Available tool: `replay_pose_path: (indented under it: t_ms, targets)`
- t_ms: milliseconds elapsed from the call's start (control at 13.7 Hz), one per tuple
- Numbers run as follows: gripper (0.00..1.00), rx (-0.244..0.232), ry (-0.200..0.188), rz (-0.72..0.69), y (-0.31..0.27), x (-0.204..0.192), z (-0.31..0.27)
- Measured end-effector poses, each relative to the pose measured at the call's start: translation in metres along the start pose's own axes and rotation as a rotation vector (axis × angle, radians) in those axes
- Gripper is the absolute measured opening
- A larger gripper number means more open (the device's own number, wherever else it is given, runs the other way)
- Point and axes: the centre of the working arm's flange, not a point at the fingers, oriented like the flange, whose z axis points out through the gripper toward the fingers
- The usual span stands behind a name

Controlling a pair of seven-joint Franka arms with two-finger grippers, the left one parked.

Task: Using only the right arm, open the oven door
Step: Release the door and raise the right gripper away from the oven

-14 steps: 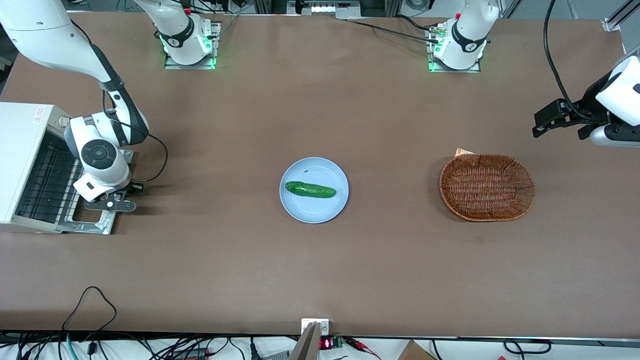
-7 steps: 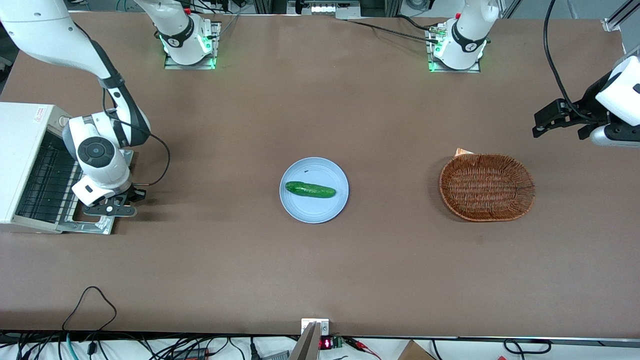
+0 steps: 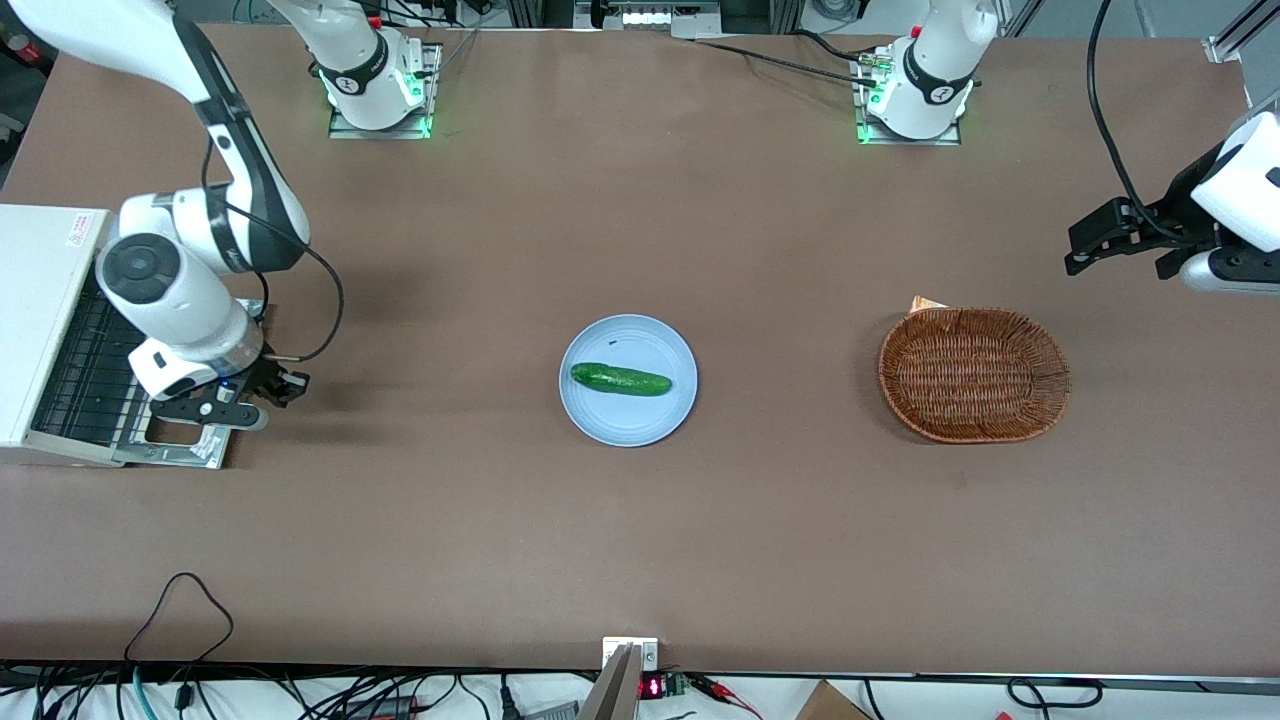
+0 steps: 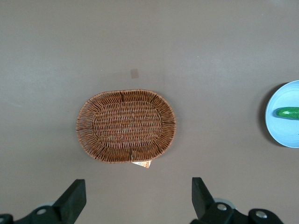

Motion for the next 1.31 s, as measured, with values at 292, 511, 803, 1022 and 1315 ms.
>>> replay_pose_path:
  t_ms: [292,511,803,1022,1315]
  targets:
    - [0.01,0.058,-0.095,0.019,0.004,0.011,-0.074]
    - [0.01,0.103,-0.150,0.000,0.006,0.015,-0.140]
    - [0.08,0.126,-0.153,-0.004,0.006,0.006,-0.196]
    - [0.22,0.121,-0.147,-0.039,0.002,-0.005,-0.222]
    - [0.30,0.120,-0.135,-0.055,0.004,-0.009,-0.235]
